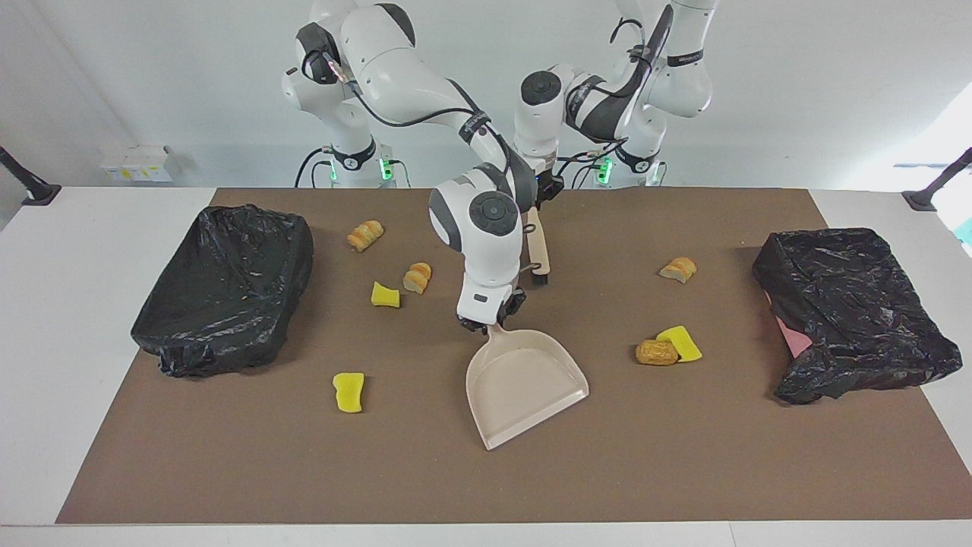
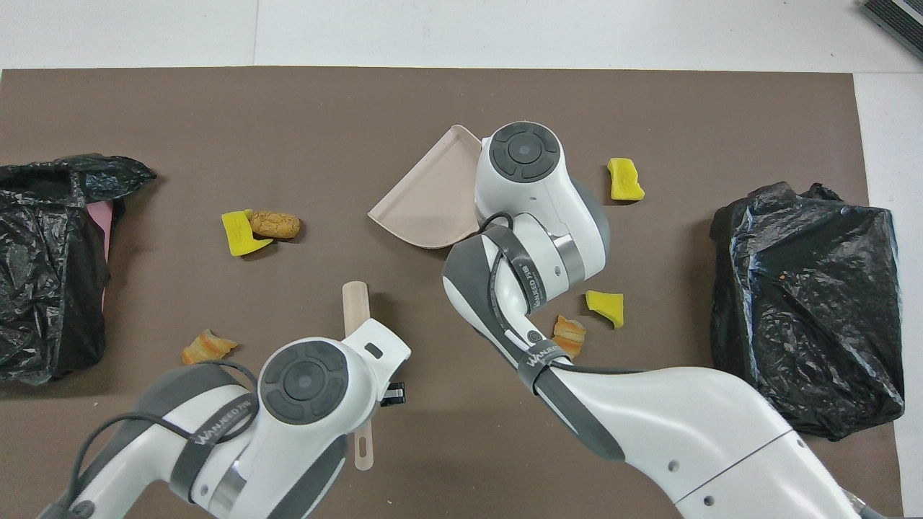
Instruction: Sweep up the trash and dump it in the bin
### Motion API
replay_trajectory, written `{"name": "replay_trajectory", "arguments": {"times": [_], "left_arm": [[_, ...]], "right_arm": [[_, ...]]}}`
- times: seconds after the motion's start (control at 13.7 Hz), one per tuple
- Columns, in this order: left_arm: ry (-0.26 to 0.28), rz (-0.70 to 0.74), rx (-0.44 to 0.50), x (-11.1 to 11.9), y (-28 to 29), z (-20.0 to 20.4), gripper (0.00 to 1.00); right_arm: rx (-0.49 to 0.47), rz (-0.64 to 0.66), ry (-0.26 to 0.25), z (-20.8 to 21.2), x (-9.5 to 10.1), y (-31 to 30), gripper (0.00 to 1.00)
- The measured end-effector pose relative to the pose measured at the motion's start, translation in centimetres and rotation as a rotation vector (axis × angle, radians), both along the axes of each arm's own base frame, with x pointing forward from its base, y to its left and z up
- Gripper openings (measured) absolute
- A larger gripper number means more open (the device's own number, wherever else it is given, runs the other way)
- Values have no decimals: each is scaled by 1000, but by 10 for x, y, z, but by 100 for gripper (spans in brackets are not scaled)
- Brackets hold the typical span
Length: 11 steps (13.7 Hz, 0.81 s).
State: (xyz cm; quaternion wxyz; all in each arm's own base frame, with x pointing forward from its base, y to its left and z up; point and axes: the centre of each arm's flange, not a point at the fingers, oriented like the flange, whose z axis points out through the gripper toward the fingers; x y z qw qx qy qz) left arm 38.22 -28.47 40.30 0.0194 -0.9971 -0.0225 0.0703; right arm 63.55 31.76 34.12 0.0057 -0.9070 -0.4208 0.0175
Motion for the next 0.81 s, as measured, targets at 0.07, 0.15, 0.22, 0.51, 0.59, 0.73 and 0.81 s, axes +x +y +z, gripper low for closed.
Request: {"name": "replay_trajectory", "arguments": {"times": [0.07,0.15,0.22,0.51,0.59,0.73,0.81], "left_arm": [[-18,15,1,16,16,6,26],[-31,37,6,29,33,10,26],[-44,62,15,41,51,11,26],[-33,129,23,75,123,4,26],[-13,151,31,77,135,1,26],[72,189,68,69,151,-6,26],[104,209,96,63,156,-9,26]], "right_arm": [[2,70,2,-1,4,-8,32],[4,131,3,-1,7,-15,32],[6,191,5,-2,9,-21,32],[-27,427,-6,-2,13,-29,32],[-35,472,-7,-2,13,-29,32],[-52,538,-9,-2,12,-28,32],[-68,559,-12,-2,12,-27,32]]}}
